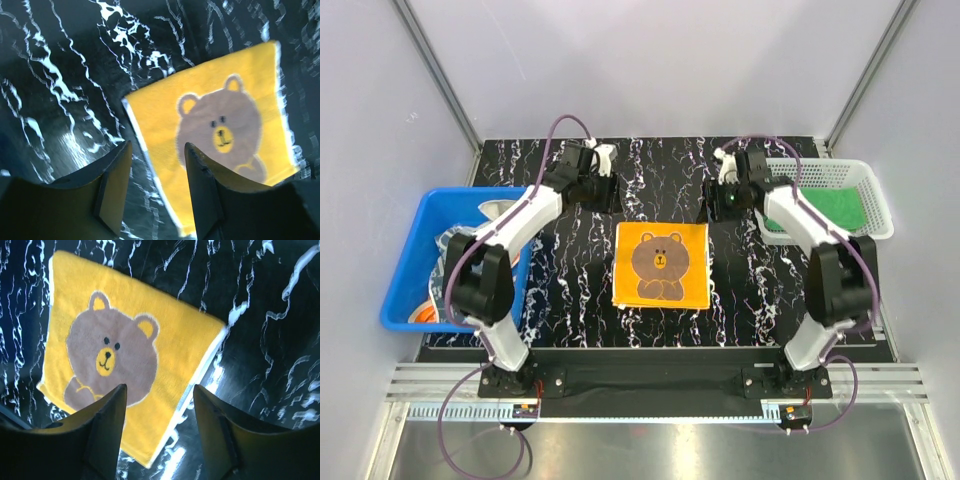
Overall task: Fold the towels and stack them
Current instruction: Fold the towel
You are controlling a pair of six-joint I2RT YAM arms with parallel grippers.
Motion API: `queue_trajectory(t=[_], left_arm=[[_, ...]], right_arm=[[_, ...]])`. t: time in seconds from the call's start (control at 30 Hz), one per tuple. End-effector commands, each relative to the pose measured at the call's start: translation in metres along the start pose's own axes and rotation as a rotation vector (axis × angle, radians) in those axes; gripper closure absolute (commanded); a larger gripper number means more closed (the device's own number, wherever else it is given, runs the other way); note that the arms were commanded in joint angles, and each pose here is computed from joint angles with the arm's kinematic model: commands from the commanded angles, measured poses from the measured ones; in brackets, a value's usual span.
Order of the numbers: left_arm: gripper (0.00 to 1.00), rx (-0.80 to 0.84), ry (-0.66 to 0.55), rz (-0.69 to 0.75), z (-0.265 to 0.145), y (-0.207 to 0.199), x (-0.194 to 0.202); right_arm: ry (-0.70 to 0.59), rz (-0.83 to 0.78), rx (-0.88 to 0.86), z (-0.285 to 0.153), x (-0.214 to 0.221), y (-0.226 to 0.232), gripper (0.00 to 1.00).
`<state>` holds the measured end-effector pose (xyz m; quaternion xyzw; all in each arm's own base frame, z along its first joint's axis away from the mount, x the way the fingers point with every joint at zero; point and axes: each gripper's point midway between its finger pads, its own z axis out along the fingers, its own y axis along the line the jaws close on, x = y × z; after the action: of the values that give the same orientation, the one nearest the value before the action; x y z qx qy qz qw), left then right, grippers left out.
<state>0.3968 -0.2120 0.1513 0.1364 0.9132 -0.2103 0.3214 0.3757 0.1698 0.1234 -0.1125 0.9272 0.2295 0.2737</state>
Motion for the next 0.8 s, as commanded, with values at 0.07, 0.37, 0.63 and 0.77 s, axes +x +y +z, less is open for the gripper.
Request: queue_trajectory(t=[0.07, 0.37, 0.63, 0.77], left_arm=[[0.49, 0.156, 0.051, 0.183, 0.026, -0.004, -0.005], [0.49, 0.164, 0.229, 0.201, 0.079, 0.032, 0.031], [0.5, 0.154, 0.292, 0.231, 0.097, 0.046, 0.046], [0.51, 0.149, 0.314, 0.24, 0.103, 0.051, 0.048]], right_arm=[[0.132, -0.109, -0.158, 0.014, -0.012, -0.018, 0.34], [0.277, -0.141, -0.199, 0.056, -0.014, -0.054, 0.39], [0.339, -0.171, -0.279, 0.08, -0.005, -0.061, 0.45], [0.349, -0.177, -0.315, 0.088, -0.005, -0.06, 0.52]])
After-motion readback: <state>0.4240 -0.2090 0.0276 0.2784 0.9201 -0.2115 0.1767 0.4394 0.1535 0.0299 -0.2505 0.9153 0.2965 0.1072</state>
